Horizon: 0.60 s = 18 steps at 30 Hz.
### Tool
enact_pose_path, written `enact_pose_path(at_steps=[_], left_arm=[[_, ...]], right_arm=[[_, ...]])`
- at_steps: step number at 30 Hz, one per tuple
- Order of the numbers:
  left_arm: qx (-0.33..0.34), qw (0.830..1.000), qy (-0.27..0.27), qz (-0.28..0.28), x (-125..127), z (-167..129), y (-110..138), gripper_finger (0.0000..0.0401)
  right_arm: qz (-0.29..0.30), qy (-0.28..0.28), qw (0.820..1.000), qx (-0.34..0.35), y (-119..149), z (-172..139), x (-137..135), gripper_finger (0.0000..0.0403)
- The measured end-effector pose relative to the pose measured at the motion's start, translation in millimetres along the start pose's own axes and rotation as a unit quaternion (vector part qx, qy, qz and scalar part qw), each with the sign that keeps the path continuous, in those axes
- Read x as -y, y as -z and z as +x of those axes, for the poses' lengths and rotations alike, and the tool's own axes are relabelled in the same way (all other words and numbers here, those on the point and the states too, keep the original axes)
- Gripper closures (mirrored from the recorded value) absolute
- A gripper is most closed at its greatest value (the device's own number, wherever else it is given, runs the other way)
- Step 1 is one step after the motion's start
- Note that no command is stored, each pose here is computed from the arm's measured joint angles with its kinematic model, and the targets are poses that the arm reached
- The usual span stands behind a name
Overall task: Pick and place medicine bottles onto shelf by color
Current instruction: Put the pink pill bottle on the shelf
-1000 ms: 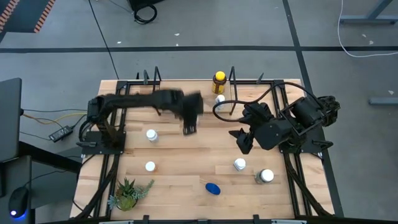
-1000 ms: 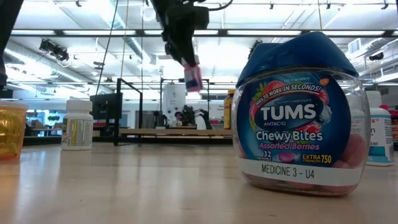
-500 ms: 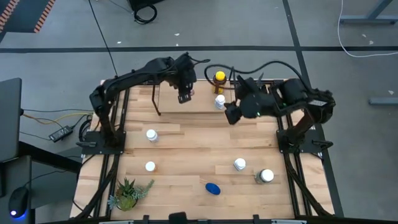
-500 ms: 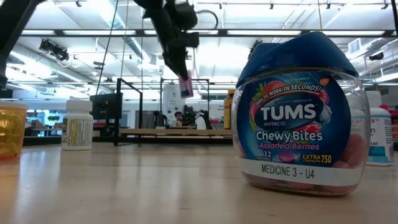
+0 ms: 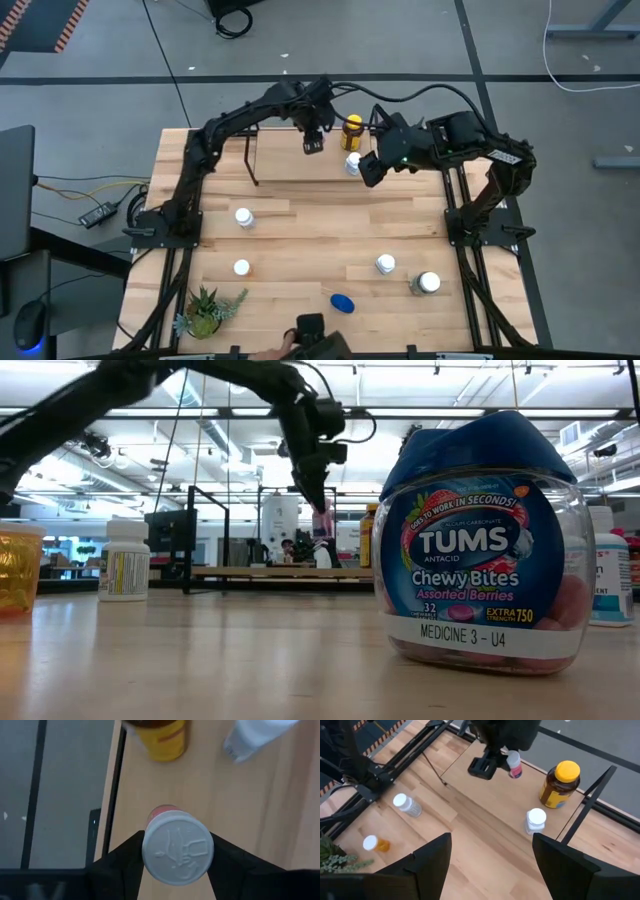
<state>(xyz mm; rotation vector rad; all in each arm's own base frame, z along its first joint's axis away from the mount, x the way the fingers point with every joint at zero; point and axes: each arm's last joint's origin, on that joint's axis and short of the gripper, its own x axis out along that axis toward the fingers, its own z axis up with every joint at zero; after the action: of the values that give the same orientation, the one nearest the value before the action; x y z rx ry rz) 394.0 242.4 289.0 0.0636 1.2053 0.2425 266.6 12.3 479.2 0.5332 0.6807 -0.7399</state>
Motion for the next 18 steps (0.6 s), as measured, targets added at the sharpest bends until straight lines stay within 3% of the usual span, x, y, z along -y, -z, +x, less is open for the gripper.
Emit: enact_pose_path(at_steps=[11,18], left_arm=[[-0.004,1.0,-0.001,0.023,-9.8,25.1,-5.9,0.0221],[-0.01,0.999,0.003,0.031,-9.6,34.4,-5.7,0.0202]], right_arm=[[0.005,0.0,1.0,0.0,0.0,0.0,0.0,0.0119],[0.011,0.0,1.0,0.0,0.0,0.0,0.0,0.0119]])
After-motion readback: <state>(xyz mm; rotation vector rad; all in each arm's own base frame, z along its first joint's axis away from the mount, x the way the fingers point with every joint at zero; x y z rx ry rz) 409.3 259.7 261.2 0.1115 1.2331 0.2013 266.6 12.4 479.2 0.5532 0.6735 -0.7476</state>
